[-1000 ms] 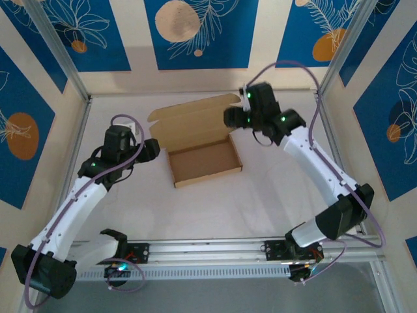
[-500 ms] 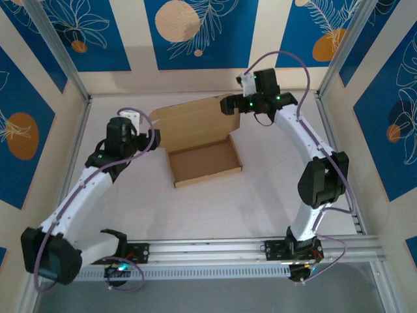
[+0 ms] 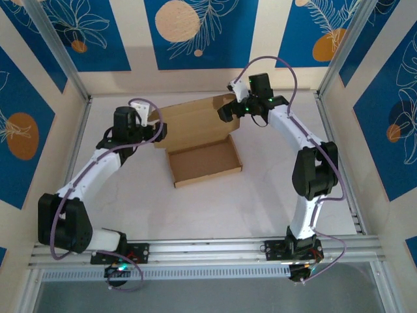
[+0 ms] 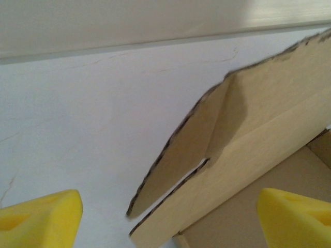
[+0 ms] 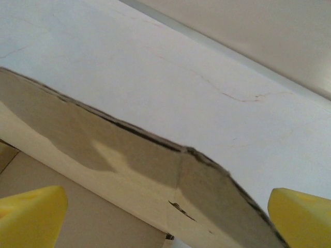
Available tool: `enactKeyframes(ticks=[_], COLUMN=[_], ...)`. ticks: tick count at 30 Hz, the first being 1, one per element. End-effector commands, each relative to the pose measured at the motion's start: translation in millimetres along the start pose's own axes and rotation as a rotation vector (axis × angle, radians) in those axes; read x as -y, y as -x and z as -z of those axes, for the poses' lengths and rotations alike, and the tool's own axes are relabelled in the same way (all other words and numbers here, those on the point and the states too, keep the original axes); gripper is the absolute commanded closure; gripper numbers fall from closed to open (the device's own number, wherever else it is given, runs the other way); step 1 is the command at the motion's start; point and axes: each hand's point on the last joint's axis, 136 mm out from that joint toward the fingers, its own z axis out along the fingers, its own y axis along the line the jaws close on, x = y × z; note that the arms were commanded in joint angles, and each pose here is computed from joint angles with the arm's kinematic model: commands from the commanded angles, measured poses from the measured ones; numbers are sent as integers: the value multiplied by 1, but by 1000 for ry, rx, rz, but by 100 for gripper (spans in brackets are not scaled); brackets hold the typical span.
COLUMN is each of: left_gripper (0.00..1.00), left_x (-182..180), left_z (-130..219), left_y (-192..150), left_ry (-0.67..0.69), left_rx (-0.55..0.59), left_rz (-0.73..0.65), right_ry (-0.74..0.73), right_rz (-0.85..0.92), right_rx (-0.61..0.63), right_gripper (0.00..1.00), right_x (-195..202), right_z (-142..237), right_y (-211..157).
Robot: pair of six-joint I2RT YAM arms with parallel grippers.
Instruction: Fold the paper box
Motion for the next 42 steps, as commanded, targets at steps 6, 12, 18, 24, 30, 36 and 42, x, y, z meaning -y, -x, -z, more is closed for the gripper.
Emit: enactKeyframes(ticks=[6,12,18,24,30,36,42], left_gripper=[27,49,63,65,64,61,53], left_x=[6,5,10,14,21,32,42], left_z=[-16,-18,-15,-12,-12,-13,-8], left_y=[18,16,9,1,-2,-2,2], left_ry=[-56,-47,-71,-66,-101,-160,-203], left_rx=[6,-12,-23,-29,-21,-7,-10], left_rz=[10,61,126,189,280,365,417], right_ry=[33,-40,-63,-128,-200,-137,-130], right_rz=[-31,-77,-121,-170,-320,-398,-466], right_rx=[-35,-38,-39,-66,-75,-60,-41], right_gripper=[13,33,41,50,51,53,57], right_x=[-3,-6,-23,-35,-32,-49,-53], right_z=[-4,9,19,12,11,13,19], right_y=[-6,-2,-6,-19,-32,-32,-29])
